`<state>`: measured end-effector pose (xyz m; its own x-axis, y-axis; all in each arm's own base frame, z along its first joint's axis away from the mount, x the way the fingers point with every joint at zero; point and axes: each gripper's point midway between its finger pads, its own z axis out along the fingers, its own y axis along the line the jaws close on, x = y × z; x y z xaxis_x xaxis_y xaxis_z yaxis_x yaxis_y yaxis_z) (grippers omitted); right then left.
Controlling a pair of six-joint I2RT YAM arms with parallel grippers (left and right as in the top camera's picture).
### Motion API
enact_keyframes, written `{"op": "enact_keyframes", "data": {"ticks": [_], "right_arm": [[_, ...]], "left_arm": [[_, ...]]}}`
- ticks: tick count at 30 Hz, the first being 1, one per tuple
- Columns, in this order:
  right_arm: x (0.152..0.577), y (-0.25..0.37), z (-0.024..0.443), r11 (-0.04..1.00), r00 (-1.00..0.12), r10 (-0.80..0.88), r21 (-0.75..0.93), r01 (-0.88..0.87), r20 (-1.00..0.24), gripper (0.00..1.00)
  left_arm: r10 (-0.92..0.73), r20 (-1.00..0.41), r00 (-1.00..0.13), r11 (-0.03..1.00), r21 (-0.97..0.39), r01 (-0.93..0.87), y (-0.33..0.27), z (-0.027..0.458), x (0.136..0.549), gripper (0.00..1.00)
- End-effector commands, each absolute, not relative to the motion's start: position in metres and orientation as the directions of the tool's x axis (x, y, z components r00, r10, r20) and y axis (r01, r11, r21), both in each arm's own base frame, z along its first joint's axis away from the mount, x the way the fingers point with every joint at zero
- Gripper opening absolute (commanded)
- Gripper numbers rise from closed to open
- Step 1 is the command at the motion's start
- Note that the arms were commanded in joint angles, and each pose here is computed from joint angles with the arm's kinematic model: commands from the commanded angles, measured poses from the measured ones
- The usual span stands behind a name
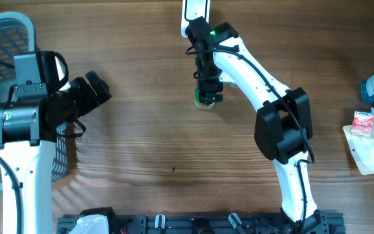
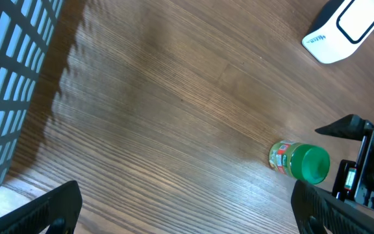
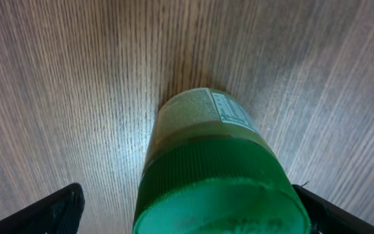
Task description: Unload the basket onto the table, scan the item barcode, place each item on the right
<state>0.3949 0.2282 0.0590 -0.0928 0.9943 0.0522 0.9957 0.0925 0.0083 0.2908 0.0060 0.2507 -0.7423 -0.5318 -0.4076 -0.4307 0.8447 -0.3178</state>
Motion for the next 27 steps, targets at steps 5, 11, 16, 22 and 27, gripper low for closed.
{"op": "enact_keyframes", "data": {"ticks": [5, 11, 16, 22, 27], "right_arm": [[0.38, 0.226, 0.03, 0.17, -0.169, 0.985, -0.04, 0.985, 0.019, 1.0], [0.382, 0.227, 0.025, 0.242, -0.241, 0.97, -0.025, 0.97, 0.021, 0.94], [0.388, 0.22, 0.025, 0.352, -0.352, 0.935, -0.009, 0.936, -0.028, 0.8], [0.391, 0.218, 0.025, 0.494, -0.494, 0.868, -0.006, 0.869, -0.045, 0.74], [0.404, 0.225, 0.025, 0.661, -0.659, 0.75, 0.044, 0.749, -0.054, 0.62]], "left_arm": [[-0.541, -0.43, -0.722, 0.839, -0.326, -0.435, 0.009, 0.26, 0.291, 1.0], [-0.541, -0.43, -0.722, 0.839, -0.326, -0.435, 0.009, 0.26, 0.291, 1.0], [-0.541, -0.43, -0.722, 0.839, -0.326, -0.435, 0.009, 0.26, 0.291, 1.0], [-0.541, -0.434, -0.72, 0.839, -0.327, -0.434, 0.009, 0.26, 0.291, 1.0], [-0.541, -0.433, -0.721, 0.839, -0.327, -0.434, 0.009, 0.26, 0.291, 1.0]]}}
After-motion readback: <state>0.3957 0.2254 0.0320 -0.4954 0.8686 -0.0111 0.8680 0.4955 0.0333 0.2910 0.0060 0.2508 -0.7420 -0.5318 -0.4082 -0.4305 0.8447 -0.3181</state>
